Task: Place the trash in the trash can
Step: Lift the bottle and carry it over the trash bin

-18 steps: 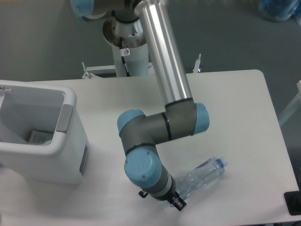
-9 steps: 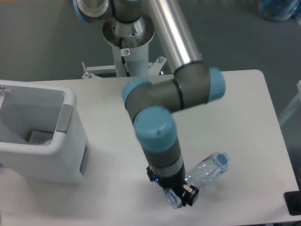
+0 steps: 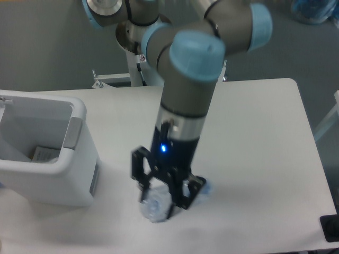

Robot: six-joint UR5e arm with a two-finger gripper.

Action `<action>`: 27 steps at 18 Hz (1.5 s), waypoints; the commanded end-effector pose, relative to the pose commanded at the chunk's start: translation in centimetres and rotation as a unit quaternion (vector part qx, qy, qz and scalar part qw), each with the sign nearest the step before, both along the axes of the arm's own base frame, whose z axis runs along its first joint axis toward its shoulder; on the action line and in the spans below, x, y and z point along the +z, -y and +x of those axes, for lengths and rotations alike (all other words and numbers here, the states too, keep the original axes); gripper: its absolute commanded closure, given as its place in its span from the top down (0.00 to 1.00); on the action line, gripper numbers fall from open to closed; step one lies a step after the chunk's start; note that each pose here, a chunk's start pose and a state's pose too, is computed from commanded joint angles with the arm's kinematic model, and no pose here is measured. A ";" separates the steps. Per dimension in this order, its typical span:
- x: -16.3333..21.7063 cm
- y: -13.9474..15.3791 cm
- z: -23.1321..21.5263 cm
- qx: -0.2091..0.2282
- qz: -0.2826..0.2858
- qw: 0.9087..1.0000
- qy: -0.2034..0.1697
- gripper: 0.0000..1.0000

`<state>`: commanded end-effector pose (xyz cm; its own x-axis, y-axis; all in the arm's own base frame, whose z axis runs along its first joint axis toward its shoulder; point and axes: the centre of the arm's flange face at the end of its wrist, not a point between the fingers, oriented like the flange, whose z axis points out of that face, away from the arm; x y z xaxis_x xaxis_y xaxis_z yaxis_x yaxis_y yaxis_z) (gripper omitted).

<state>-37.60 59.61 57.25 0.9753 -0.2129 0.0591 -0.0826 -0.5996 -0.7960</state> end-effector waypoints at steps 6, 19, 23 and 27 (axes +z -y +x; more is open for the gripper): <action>3.9 1.6 4.1 -0.055 0.078 0.994 0.054 0.56; 8.3 4.8 13.3 -0.118 0.134 0.974 0.138 0.56; 3.5 4.2 15.4 -0.128 0.106 0.971 0.170 0.56; 0.9 3.0 17.1 -0.142 0.087 0.967 0.191 0.56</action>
<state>-20.46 56.64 58.18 0.7903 -0.5075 0.3433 0.0959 -0.4510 -0.8873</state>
